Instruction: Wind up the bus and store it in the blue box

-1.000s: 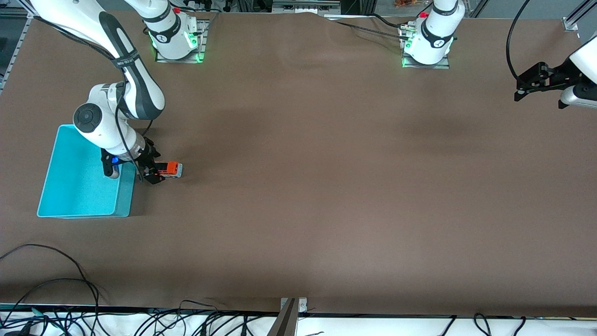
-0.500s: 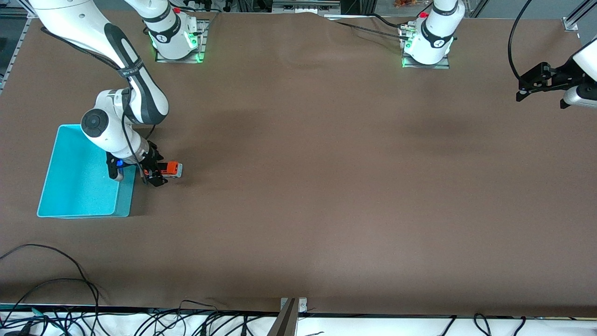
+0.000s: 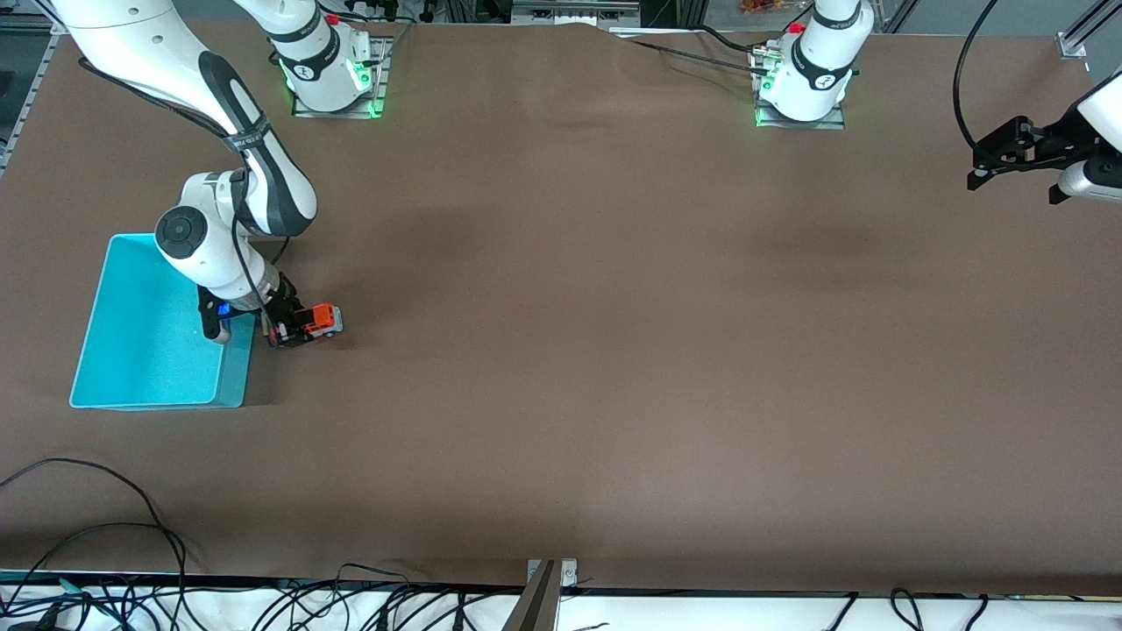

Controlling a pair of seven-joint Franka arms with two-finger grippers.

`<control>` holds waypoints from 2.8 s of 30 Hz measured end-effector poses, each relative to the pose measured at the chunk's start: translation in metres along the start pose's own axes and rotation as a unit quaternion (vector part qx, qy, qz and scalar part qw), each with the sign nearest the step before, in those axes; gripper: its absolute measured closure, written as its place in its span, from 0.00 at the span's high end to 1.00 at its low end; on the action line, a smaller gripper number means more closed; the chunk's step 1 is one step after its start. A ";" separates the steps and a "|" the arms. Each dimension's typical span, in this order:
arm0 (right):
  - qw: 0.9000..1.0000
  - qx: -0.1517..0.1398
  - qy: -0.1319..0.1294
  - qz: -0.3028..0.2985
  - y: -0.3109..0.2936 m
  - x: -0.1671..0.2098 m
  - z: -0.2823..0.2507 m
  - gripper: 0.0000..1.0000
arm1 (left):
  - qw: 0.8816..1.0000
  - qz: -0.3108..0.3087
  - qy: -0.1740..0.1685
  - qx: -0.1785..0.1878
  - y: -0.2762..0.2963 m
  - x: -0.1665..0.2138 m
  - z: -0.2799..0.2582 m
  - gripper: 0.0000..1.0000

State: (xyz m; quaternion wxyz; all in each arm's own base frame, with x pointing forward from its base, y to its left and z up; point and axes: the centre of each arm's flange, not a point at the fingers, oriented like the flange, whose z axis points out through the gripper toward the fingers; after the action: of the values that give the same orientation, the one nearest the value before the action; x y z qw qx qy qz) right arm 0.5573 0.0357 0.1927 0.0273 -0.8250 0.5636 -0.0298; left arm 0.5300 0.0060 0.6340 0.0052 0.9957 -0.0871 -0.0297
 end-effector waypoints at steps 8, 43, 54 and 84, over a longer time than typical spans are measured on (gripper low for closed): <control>1.000 0.006 0.004 -0.010 -0.004 -0.003 -0.002 0.56 | 1.000 0.000 0.000 -0.004 0.001 0.000 0.000 1.00; 0.950 -0.052 -0.037 -0.306 0.034 0.069 -0.155 0.56 | 1.000 0.000 -0.002 -0.004 0.001 0.000 0.001 1.00; 0.910 -0.044 -0.055 -0.408 0.109 0.173 -0.177 0.56 | 1.000 0.000 -0.002 -0.005 0.001 0.000 0.001 1.00; 0.821 -0.120 -0.047 -0.557 0.109 0.203 -0.078 0.56 | 1.000 0.001 -0.002 -0.005 0.002 0.000 0.001 1.00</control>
State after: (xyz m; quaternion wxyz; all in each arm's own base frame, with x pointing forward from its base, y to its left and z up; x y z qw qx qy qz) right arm 0.5231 -0.1940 0.2657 -0.0669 -0.9955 0.0054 0.0666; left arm 0.5296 0.0043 0.6331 0.0096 0.9955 -0.0881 -0.0323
